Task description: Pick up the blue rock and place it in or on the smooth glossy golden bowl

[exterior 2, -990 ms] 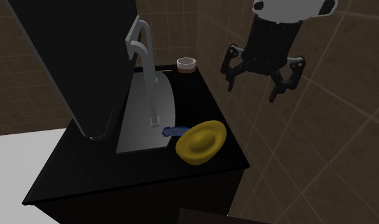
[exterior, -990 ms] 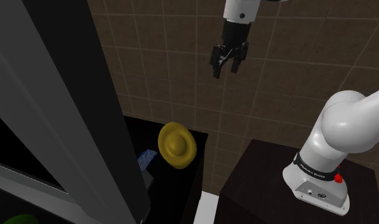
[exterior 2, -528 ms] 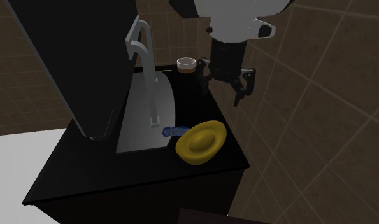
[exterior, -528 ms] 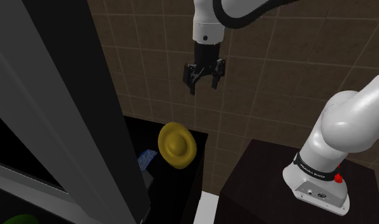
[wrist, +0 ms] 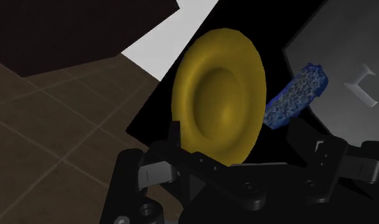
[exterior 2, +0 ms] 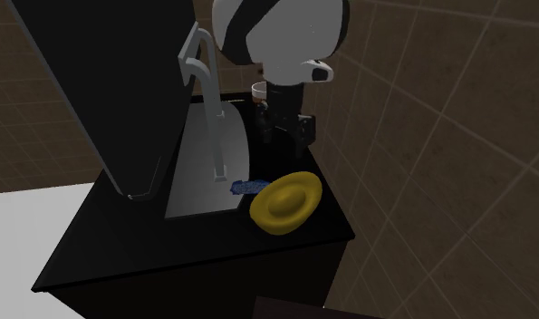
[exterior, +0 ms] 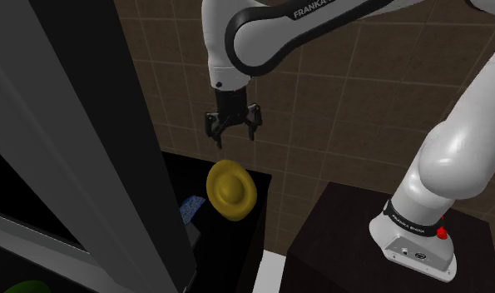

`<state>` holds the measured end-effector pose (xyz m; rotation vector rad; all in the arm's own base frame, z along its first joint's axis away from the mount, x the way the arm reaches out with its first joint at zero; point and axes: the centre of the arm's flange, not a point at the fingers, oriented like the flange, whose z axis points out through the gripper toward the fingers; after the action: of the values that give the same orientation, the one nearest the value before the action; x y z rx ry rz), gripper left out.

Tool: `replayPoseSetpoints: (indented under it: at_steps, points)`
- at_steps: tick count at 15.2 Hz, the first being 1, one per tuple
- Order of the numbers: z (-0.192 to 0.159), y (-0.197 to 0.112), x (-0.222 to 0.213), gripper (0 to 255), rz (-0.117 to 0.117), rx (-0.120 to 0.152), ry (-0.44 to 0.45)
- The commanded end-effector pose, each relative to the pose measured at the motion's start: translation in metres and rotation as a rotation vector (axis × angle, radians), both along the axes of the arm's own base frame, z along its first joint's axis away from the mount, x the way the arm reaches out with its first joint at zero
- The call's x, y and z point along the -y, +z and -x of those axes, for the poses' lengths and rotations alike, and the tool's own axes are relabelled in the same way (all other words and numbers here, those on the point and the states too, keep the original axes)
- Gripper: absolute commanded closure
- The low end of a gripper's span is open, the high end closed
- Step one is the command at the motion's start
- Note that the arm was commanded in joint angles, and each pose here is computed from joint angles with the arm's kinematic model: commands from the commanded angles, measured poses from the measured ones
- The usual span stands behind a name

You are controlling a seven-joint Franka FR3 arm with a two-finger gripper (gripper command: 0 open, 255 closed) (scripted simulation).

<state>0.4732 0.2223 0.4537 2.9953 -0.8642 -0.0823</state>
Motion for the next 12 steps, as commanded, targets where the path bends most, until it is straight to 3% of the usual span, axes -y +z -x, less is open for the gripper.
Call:
replayPoseSetpoints:
  at_steps: [1, 12]
  points:
    - [-0.017, -0.018, -0.017, 0, 0.006, -0.020, -0.047]
    - [-0.117, -0.120, -0.081, 0, 0.041, -0.130, -0.284]
